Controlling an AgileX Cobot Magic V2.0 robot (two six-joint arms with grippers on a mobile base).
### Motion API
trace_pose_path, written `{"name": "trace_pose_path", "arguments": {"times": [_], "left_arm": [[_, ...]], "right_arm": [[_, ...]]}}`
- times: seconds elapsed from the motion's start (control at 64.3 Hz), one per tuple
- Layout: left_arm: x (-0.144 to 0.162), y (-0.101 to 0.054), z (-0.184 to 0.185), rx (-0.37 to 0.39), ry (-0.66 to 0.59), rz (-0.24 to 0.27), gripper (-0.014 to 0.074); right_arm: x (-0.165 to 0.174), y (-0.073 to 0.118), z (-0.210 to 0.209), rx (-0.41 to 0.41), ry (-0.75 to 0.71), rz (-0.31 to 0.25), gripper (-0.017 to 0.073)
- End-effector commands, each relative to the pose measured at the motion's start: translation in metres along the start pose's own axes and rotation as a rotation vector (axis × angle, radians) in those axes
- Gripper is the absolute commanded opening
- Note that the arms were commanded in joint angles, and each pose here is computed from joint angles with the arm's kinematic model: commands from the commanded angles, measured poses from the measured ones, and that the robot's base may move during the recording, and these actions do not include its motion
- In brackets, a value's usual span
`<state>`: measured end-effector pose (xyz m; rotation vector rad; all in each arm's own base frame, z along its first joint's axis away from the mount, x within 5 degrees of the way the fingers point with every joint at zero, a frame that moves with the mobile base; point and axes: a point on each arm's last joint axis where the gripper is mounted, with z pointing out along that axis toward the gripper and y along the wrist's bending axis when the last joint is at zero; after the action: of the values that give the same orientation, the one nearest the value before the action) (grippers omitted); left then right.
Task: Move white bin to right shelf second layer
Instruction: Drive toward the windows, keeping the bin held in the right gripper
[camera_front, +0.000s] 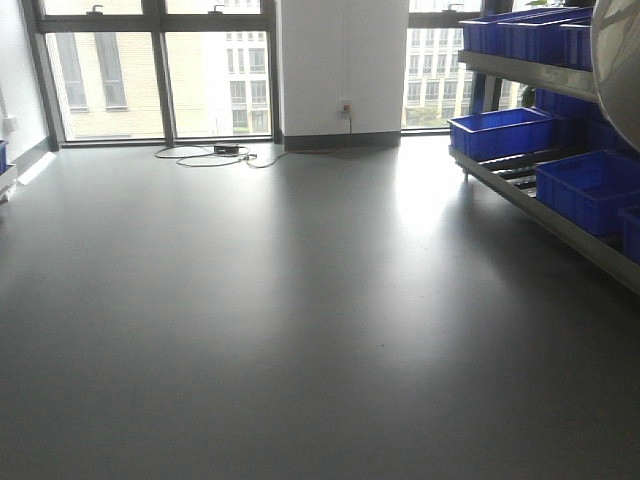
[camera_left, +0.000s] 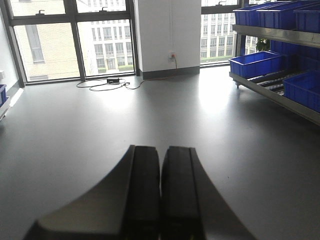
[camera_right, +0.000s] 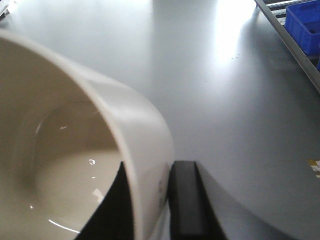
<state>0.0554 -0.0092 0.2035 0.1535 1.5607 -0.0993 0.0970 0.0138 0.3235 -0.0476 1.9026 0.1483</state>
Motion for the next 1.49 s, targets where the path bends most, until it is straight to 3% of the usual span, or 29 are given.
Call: {"name": "trace_pose_path", "arguments": {"times": [0.0,1.477], "left_arm": [[0.0041,0.0002,0.0003,-0.004,-0.061,-0.009,0.0085],[0.0041,0.0002,0.0003,-0.004,-0.061,-0.009,0.0085]], "right_arm": [[-0.019,0.0019,-0.0038,-0.015,-0.129,-0.002,0.0034],[-0.019,0.0019,-0.0038,-0.015,-0.129,-0.002,0.0034]]}}
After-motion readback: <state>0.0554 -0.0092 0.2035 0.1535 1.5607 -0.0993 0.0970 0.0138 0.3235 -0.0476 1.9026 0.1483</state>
